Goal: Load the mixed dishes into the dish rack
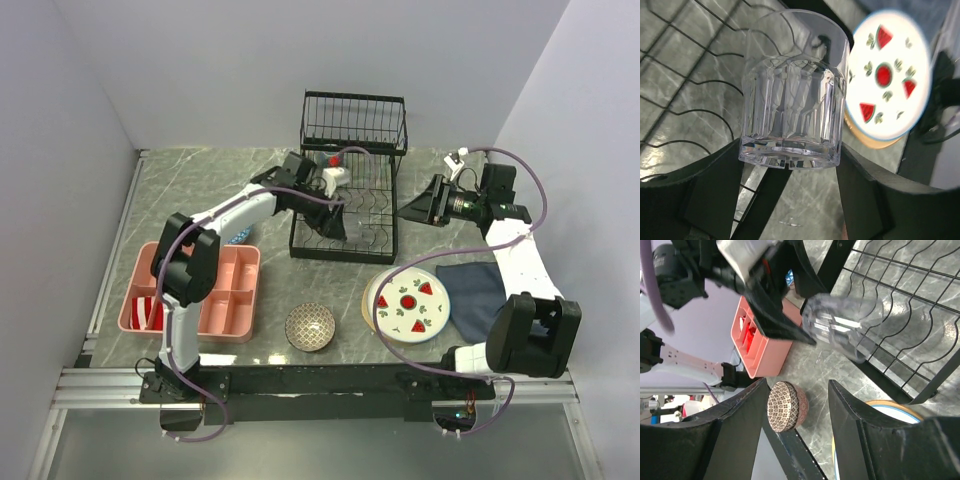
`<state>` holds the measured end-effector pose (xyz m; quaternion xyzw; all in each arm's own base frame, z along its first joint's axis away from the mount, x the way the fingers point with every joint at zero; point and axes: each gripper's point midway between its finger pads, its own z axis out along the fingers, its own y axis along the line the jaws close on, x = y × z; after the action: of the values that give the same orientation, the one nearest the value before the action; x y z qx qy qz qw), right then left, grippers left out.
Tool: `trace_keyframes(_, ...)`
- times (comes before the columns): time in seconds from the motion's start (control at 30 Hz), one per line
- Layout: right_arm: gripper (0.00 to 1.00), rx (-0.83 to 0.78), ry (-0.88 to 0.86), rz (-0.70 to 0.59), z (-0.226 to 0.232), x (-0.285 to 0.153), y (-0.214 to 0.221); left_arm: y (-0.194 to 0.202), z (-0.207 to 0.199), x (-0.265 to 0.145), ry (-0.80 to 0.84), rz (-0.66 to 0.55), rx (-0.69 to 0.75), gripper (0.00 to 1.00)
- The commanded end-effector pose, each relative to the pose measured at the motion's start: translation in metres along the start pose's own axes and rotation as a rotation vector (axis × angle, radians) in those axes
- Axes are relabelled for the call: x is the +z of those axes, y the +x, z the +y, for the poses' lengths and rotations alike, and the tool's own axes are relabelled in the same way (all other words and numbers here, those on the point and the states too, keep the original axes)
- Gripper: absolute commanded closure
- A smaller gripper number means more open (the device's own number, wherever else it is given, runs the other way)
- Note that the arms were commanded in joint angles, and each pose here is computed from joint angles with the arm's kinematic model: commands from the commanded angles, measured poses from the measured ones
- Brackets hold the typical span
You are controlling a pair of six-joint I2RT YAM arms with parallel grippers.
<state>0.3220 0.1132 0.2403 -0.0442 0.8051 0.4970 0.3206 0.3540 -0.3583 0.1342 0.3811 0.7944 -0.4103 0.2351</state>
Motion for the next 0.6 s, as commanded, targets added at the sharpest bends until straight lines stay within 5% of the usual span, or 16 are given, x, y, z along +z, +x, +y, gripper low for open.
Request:
trace_keyframes(0.0,0.40,-0.077,-0.020,-0.023,0.012,-0.005,-0.009,-0.019,-0.022,-0.014,-0.087,0.010,0.227,0.52)
trace_keyframes(0.37,0.41,-0.080,-0.019,-0.043,0.009,-0.012,-0.001,-0.054,-0.001,-0.039,-0.274,0.126,0.442,0.51)
trace_keyframes(0.57,0.41,-0.087,-0.012,-0.052,0.007,-0.016,0.004,-0.041,0.027,-0.047,-0.385,0.344,0.575,0.52)
